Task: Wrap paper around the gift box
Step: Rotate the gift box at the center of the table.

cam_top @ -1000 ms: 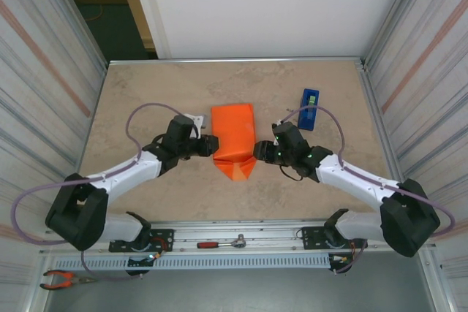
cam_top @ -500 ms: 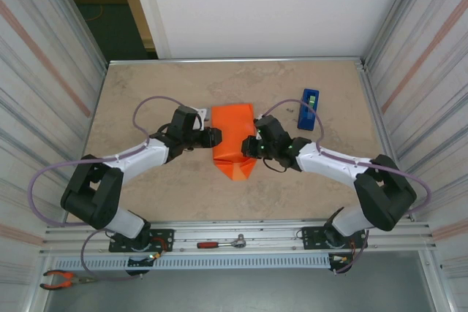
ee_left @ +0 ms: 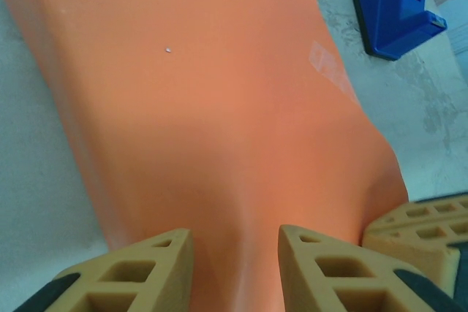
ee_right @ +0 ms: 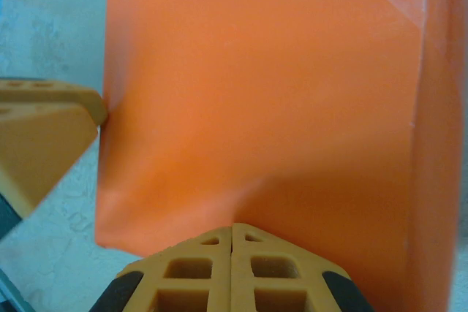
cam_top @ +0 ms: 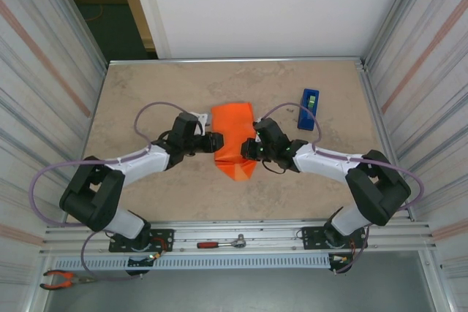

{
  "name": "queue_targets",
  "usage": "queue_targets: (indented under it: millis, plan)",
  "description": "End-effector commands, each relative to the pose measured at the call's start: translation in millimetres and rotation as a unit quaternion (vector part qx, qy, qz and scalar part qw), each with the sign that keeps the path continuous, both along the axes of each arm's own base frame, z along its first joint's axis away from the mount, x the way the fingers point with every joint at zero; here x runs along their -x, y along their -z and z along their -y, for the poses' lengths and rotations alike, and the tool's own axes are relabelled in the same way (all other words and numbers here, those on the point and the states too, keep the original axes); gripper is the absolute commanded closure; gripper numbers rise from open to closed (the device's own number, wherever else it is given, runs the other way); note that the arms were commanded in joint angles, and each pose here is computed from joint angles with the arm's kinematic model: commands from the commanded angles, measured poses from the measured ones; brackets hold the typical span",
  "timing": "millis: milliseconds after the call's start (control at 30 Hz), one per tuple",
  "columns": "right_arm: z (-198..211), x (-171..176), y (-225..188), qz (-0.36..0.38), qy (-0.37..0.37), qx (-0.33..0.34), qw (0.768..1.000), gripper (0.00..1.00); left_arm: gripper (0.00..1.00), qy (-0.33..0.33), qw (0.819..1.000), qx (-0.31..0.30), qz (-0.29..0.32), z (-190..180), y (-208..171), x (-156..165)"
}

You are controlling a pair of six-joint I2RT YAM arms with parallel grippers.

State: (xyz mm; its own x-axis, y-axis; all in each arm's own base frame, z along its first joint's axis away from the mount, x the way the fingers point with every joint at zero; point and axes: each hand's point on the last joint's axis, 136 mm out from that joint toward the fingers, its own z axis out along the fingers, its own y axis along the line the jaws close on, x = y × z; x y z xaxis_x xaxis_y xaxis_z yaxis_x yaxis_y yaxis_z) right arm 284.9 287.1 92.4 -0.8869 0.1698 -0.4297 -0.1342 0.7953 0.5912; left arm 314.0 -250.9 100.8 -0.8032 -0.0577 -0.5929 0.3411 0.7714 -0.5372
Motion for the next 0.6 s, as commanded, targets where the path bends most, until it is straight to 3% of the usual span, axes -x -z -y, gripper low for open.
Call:
queue_targets:
  millis: [0,300,567]
  plan:
    - [4.5,3.6,-11.9,0.004,-0.002,-0.007,1.0,1.0,0.64,0.004,1.0,0.0,-0.025,3.2,9.7,20.9]
    - [33.3,24.9,-37.0,0.03,0.013,-0.01,0.999,1.0,0.64,-0.003,1.0,-0.009,-0.007,5.3,-0.1,25.3]
    - [77.3,60.3,7.7,-0.003,0.061,0.002,0.998,1.0,0.64,0.002,1.0,-0.019,0.008,7.5,-14.5,13.5]
